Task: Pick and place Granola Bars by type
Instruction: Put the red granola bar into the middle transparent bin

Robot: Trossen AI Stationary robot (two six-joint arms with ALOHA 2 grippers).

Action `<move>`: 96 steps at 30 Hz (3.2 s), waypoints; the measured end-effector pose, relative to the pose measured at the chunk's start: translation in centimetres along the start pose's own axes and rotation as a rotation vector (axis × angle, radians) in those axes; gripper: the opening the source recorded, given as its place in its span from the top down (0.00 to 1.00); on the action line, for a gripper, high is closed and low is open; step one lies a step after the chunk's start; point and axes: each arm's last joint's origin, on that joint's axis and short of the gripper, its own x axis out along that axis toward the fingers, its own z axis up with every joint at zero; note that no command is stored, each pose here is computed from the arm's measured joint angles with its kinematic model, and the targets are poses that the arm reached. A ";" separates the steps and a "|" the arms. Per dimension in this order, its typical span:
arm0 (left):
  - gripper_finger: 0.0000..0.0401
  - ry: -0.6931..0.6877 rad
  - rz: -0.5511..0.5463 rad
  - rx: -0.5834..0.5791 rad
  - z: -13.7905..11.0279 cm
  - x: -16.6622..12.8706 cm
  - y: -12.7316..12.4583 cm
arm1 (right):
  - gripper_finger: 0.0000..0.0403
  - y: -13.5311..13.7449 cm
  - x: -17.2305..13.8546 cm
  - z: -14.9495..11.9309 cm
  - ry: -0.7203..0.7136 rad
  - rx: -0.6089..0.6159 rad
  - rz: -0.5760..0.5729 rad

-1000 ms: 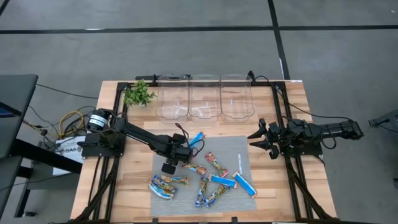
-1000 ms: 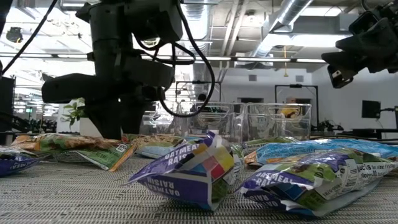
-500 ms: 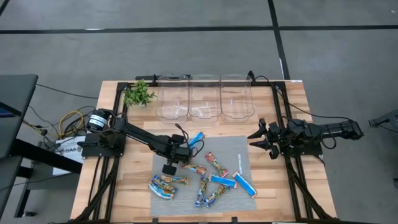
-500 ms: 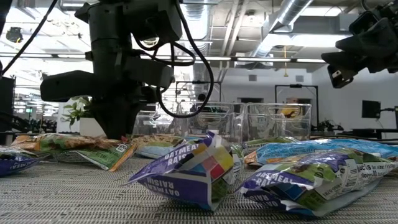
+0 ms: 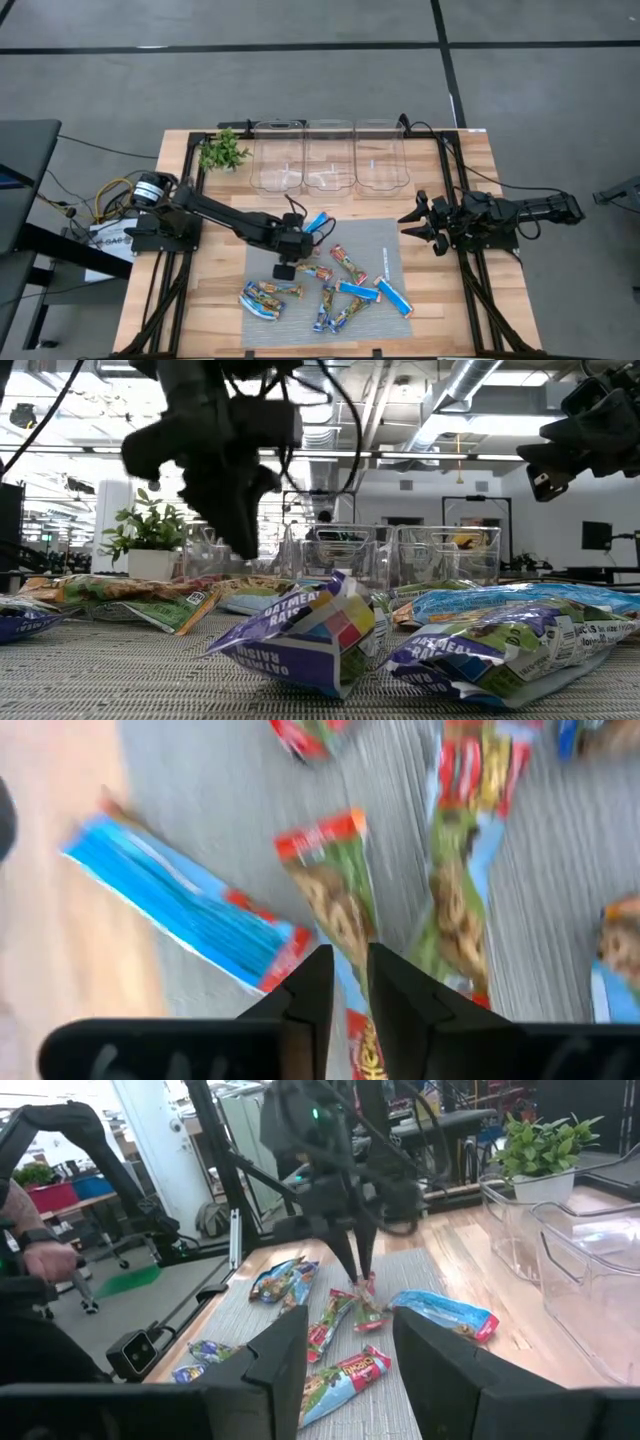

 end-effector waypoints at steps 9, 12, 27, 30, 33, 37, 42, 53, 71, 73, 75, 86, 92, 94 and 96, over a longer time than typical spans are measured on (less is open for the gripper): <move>0.90 -0.044 0.013 0.028 0.3 -1.0 0.4 | 0.64 0.0 0.0 0.0 0.000 0.000 0.000; 0.90 -0.027 -0.006 0.022 0.1 -1.0 0.3 | 0.65 0.0 0.0 0.0 0.000 0.000 0.000; 0.73 0.057 -0.085 -0.028 -0.9 0.9 -0.1 | 0.65 0.0 0.0 0.0 0.000 0.000 0.000; 0.67 0.079 -0.081 -0.026 -1.1 1.2 -0.2 | 0.65 0.0 0.0 0.0 0.000 0.000 0.000; 0.63 0.099 -0.081 -0.024 -1.2 1.9 -0.3 | 0.64 0.0 0.0 0.0 0.000 0.000 0.000; 0.61 0.131 -0.073 -0.019 -1.5 2.9 -0.4 | 0.65 0.0 0.0 0.0 -0.002 0.000 0.001; 0.62 0.136 -0.073 -0.020 -1.6 3.8 -0.5 | 0.65 0.0 0.0 0.1 -0.006 -0.001 0.002; 0.92 0.118 -0.073 -0.022 -1.4 3.8 -0.5 | 0.65 0.0 0.0 0.0 0.000 0.000 0.000; 0.98 -0.263 0.013 -0.153 2.1 0.1 1.1 | 0.64 0.0 0.0 0.0 0.000 0.000 0.000; 0.98 -0.351 0.037 -0.189 2.8 -1.1 1.7 | 0.64 0.0 0.0 0.0 0.000 0.000 0.000; 0.96 -0.451 0.059 -0.231 3.6 -2.3 2.4 | 0.64 0.0 0.0 0.0 0.000 0.000 0.000; 0.97 -1.018 0.057 -0.402 6.5 -10.0 5.2 | 0.64 0.0 0.0 0.0 0.001 0.000 0.000; 0.96 -1.022 0.033 -0.437 6.5 -10.1 5.2 | 0.65 0.0 0.0 0.0 0.001 0.000 0.000; 0.95 -1.015 0.032 -0.438 6.5 -10.1 5.2 | 0.65 0.0 0.0 0.0 0.001 0.000 0.000; 0.95 -1.009 0.037 -0.437 6.4 -10.0 5.3 | 0.65 0.0 0.0 0.0 0.001 0.000 0.000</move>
